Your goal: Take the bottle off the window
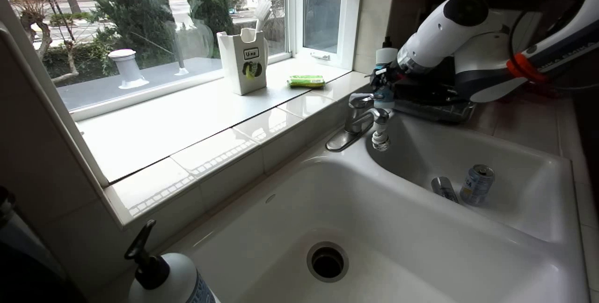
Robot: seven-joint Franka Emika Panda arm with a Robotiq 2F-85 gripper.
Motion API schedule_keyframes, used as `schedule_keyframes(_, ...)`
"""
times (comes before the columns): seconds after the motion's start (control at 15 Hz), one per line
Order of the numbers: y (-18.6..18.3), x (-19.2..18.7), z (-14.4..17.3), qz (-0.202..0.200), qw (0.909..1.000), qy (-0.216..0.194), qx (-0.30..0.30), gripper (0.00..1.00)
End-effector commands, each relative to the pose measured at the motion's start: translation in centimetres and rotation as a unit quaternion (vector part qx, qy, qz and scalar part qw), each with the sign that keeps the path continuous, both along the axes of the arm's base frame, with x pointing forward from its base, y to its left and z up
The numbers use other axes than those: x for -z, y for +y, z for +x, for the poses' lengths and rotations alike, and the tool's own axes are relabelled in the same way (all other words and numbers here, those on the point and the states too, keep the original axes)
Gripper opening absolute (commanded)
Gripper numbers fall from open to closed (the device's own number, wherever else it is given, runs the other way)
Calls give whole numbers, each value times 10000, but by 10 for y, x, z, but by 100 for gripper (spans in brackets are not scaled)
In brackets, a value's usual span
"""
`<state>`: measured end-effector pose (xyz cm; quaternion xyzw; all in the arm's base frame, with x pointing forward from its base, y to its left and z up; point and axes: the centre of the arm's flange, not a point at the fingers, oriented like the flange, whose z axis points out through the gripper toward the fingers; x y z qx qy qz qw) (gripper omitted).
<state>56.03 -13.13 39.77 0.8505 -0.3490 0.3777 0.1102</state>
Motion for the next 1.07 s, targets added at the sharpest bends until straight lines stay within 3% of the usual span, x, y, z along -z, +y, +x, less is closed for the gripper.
schedule_keyframes(0.0,4,22,12,-9,9994,-2,346,40)
schedule_keyframes(0.53,-5,33,28,-86,9947,-224,997,40)
schedule_keyframes(1.0,-11,38,38,16,9925,-319,1181,40)
